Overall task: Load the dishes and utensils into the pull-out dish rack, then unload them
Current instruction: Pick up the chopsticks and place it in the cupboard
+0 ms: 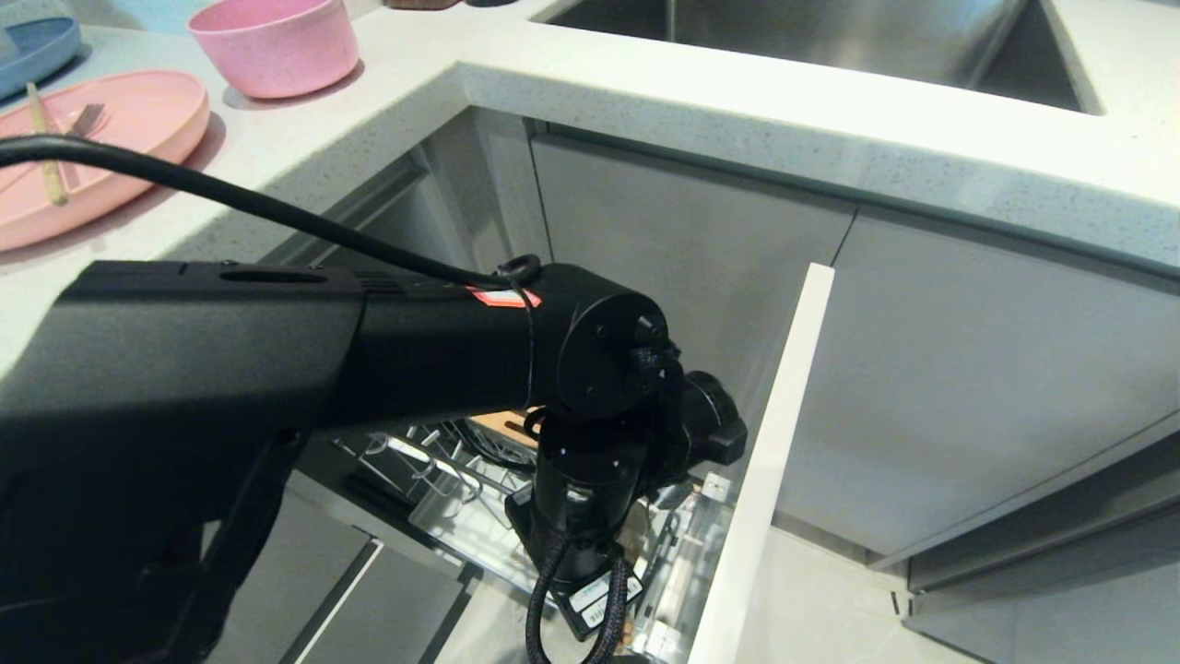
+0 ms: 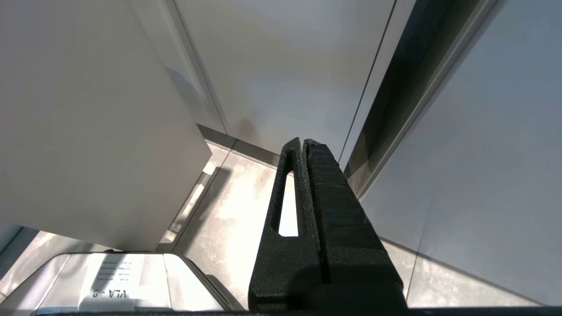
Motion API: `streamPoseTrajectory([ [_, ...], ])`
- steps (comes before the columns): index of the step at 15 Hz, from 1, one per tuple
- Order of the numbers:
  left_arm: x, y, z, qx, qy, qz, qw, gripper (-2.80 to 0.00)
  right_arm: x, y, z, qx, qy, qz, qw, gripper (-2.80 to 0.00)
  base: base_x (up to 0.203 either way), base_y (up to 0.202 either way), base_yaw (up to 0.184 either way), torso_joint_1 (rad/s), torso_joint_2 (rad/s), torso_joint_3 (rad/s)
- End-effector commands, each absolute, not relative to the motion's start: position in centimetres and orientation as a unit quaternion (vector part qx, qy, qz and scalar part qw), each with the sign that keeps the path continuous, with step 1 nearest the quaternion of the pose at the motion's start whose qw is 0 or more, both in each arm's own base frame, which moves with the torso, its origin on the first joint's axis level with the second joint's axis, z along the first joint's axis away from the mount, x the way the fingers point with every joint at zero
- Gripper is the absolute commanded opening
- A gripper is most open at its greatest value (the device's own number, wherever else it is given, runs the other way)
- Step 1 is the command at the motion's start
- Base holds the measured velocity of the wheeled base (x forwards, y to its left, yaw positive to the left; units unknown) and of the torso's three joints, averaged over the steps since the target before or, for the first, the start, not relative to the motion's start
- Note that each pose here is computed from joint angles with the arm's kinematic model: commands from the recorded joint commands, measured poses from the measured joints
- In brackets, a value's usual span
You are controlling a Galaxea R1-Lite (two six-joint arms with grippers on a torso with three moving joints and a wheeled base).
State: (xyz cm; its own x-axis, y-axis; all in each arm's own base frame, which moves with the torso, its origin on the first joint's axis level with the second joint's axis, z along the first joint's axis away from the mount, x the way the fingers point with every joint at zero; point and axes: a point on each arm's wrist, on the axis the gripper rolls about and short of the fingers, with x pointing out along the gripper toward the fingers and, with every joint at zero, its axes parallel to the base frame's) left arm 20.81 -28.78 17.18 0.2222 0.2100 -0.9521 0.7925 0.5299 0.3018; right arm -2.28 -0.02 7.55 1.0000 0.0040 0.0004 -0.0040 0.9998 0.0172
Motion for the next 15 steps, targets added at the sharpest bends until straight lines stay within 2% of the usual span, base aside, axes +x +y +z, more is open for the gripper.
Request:
streamPoseTrajectory([
  [1, 20.5, -28.6, 17.7, 0.430, 0.578, -0.225, 0.656, 0.00, -2.3, 0.0, 7.5, 0.008, 0.000, 0.002, 1.000, -2.80, 0.000, 0.000, 0.000, 0.000, 0.00, 0.000],
  [11, 18.7, -26.7, 22.1, 0.425, 0.524, -0.200, 0.711, 0.00, -2.3, 0.0, 7.5, 0.009, 0.001, 0.002, 1.000, -2.80, 0.000, 0.000, 0.000, 0.000, 0.00, 0.000],
  [12, 18.5, -26.3, 22.7, 0.421, 0.514, -0.191, 0.722, -2.50, -2.3, 0.0, 7.5, 0.009, 0.001, 0.002, 1.000, -2.80, 0.000, 0.000, 0.000, 0.000, 0.00, 0.000],
  [13, 18.3, -25.9, 23.5, 0.421, 0.497, -0.178, 0.738, -2.80, -2.3, 0.0, 7.5, 0.009, 0.000, 0.002, 1.000, -2.80, 0.000, 0.000, 0.000, 0.000, 0.00, 0.000],
  [15, 17.6, -25.5, 25.0, 0.410, 0.458, -0.159, 0.772, -2.80, -2.3, 0.0, 7.5, 0.008, 0.001, 0.002, 1.000, -2.80, 0.000, 0.000, 0.000, 0.000, 0.00, 0.000],
])
